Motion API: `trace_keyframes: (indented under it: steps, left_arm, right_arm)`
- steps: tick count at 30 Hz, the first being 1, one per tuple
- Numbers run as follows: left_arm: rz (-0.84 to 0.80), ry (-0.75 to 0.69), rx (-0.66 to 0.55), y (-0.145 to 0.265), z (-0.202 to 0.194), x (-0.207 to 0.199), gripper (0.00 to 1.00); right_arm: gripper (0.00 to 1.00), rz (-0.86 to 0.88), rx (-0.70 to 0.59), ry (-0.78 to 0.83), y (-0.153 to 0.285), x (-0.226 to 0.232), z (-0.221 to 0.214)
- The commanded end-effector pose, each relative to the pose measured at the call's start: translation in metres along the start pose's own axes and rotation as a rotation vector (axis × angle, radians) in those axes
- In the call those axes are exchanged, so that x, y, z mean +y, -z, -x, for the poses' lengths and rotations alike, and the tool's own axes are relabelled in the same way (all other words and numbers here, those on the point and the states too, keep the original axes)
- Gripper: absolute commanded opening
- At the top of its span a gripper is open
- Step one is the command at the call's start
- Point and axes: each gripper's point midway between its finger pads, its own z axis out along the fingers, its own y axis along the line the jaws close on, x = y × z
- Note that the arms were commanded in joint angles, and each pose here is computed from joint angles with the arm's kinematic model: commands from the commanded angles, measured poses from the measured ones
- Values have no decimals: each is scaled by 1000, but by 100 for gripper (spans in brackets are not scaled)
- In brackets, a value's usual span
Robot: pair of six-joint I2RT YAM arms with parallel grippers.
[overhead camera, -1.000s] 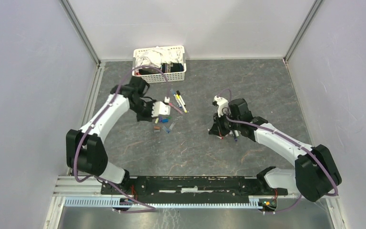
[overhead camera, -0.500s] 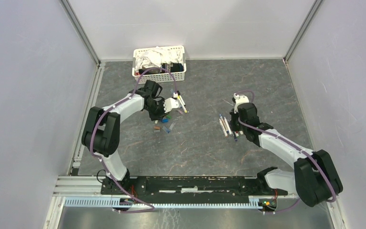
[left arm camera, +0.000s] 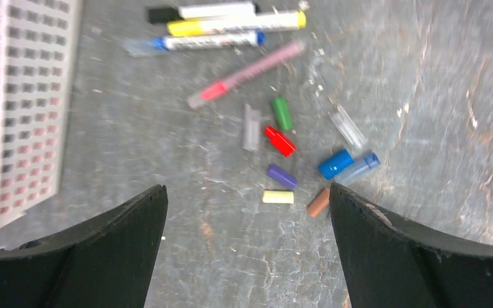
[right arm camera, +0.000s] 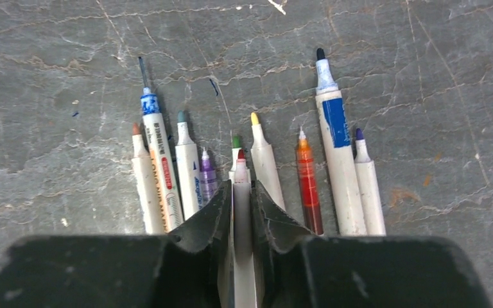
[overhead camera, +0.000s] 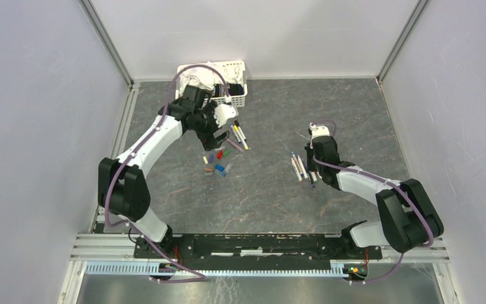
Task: Open the pen caps
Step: Place the pen at the center of the board.
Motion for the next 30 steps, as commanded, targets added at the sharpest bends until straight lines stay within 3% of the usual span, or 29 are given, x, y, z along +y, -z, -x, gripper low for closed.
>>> trace_keyframes:
  steps: [1,7,13,19,24,30]
  left_arm:
    - [99,138,-47,55,36,16,100]
    - [257,171,-125,105,44,35,100]
    - [341,229,-116,115,13,54,100]
    - [358,258,-168,132,18,56,100]
    - [323,288,-162,124,12,46,100]
    - [236,289,-156,115,5,23,100]
  right_arm:
    - [25,-32,-61,4,-6,-6,16]
    - [36,-10,-67,11,-4,-3,19]
    - [39,20,-126,-10,8,4,50]
    - [46,198,-187,29,11,59,98]
    - [46,314,-177,148,-6,136,128]
    - [33,374,-120,179,-57,192,145]
